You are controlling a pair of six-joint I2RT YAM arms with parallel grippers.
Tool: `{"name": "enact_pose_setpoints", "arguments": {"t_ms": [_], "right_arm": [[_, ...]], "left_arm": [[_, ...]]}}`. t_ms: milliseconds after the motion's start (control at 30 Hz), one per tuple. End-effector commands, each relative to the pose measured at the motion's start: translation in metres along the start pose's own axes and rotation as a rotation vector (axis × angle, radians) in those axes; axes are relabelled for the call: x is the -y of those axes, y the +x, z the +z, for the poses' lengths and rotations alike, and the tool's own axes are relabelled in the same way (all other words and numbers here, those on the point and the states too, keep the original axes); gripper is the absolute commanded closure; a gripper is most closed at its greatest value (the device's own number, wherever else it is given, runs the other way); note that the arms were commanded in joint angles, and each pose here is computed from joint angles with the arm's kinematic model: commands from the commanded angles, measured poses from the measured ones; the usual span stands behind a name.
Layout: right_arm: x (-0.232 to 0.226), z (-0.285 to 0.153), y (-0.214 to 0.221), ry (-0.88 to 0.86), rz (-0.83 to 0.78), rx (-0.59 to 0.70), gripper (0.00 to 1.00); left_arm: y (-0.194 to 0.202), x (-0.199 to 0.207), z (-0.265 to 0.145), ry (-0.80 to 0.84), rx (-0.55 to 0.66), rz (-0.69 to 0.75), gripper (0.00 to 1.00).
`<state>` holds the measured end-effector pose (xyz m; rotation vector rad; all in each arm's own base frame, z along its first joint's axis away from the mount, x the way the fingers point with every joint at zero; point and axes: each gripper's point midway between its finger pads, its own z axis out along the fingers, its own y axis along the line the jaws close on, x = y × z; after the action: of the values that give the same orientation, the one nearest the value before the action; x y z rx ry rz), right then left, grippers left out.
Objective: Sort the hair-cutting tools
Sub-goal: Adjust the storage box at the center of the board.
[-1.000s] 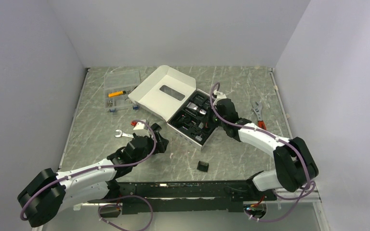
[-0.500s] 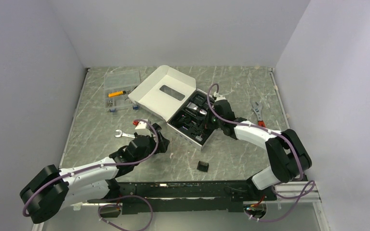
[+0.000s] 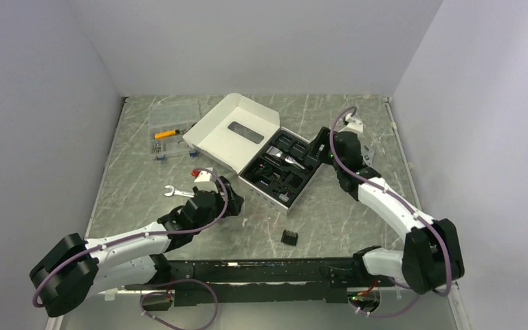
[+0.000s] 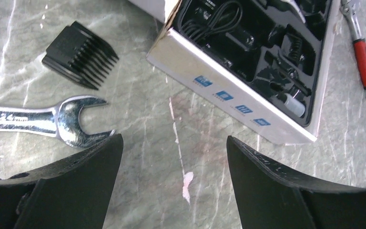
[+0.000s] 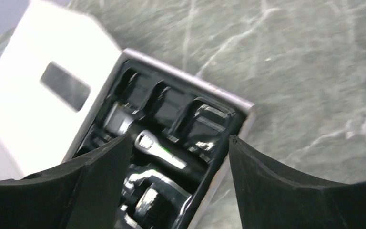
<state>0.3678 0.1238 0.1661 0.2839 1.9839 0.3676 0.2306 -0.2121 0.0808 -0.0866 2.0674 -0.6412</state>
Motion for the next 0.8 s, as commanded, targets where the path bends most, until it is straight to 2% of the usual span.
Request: {"name": "enact_pose_setpoints", "arguments": {"t_ms": [0, 167, 400, 567, 767], "right_arm": [[0.027, 0.028, -0.031, 0.069, 0.071, 0.065, 0.20], [0.022, 0.067, -0.025, -0.042, 0.089, 0.012, 0.14], [0.039, 0.106, 0.023, -0.008, 0.033, -0.139, 0.12], [0.045, 0.097, 0.052, -0.031, 0.082, -0.195, 0.15], [0.041, 0.067, 0.069, -0.075, 0.146, -0.217, 0.24]], "left_arm": [[-0.026, 0.023, 0.007, 0.020, 0.042, 0.008, 0.14], [-0.028, 0.040, 0.023, 0.021, -0.017, 0.032, 0.13], [-0.023, 0.048, 0.052, -0.038, -0.125, 0.063, 0.13], [-0.018, 0.047, 0.066, -0.065, -0.162, 0.072, 0.13], [-0.015, 0.045, 0.089, -0.076, -0.206, 0.088, 0.14]]}}
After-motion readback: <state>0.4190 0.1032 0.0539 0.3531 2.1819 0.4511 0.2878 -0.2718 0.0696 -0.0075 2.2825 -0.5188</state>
